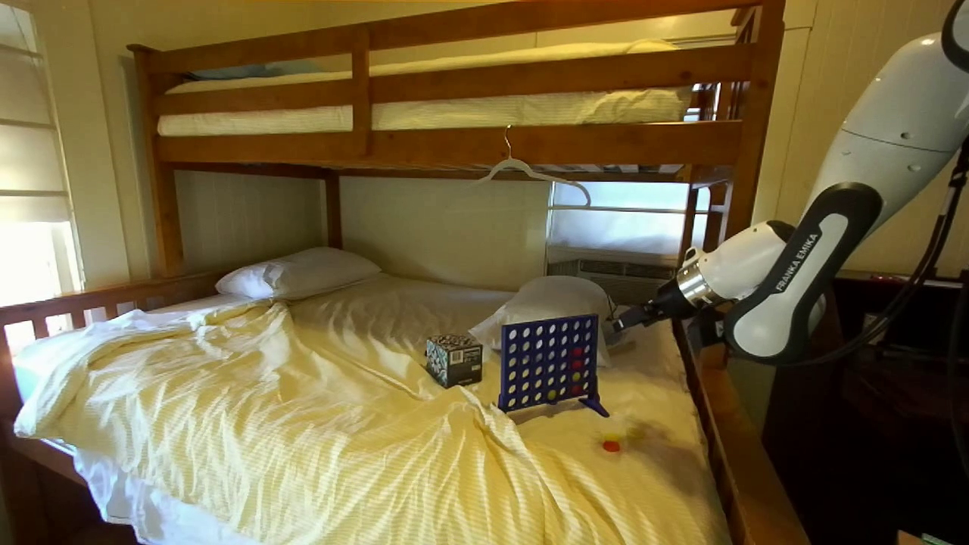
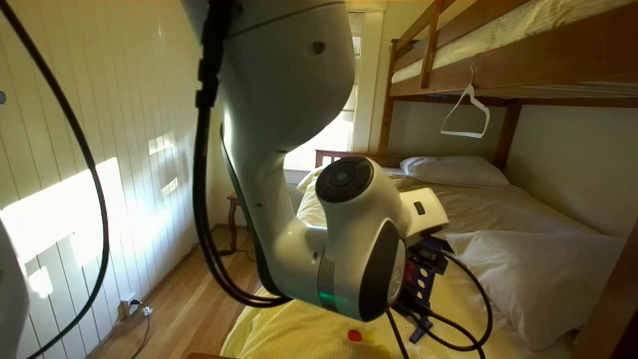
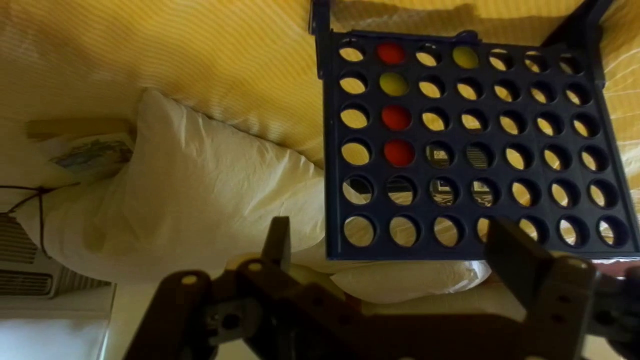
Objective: Pick up the orange object and put it in the blue object
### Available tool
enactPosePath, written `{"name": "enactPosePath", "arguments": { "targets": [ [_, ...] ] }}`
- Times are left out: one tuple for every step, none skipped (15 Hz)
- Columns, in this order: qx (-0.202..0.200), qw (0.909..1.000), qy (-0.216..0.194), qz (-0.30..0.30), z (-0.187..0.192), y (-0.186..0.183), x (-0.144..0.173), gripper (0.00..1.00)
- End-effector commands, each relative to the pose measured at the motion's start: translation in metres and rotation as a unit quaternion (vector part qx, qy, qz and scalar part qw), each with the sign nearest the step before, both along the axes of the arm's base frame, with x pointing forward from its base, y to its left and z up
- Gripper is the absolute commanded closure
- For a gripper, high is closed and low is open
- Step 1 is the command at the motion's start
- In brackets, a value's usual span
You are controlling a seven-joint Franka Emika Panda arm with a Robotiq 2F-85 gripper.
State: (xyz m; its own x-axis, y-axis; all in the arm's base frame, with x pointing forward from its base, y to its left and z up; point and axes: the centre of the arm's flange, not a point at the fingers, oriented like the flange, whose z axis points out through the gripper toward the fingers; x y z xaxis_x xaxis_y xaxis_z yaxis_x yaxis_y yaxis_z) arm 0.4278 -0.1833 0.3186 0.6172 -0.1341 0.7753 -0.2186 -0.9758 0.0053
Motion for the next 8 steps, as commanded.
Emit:
{"name": "enactPosePath", "arguments": {
  "targets": [
    [0.009,0.9998,0.020,-0.004,0.014,0.001,-0.013,0.00],
    [0.008,0.9997,0.023,-0.004,0.014,0.001,-0.013,0.00],
    [0.008,0.9996,0.027,-0.004,0.015,0.001,-0.013,0.00],
    [0.008,0.9995,0.031,-0.004,0.014,0.001,-0.013,0.00],
    [0.008,0.9994,0.033,-0.003,0.014,0.002,-0.013,0.00],
    [0.011,0.9994,0.034,-0.004,0.014,0.002,-0.012,0.00],
    [0.002,0.9997,0.024,-0.002,0.002,0.003,0.000,0.00],
    [0.003,0.9997,0.026,-0.002,0.002,0.003,0.000,0.00]
  ]
}}
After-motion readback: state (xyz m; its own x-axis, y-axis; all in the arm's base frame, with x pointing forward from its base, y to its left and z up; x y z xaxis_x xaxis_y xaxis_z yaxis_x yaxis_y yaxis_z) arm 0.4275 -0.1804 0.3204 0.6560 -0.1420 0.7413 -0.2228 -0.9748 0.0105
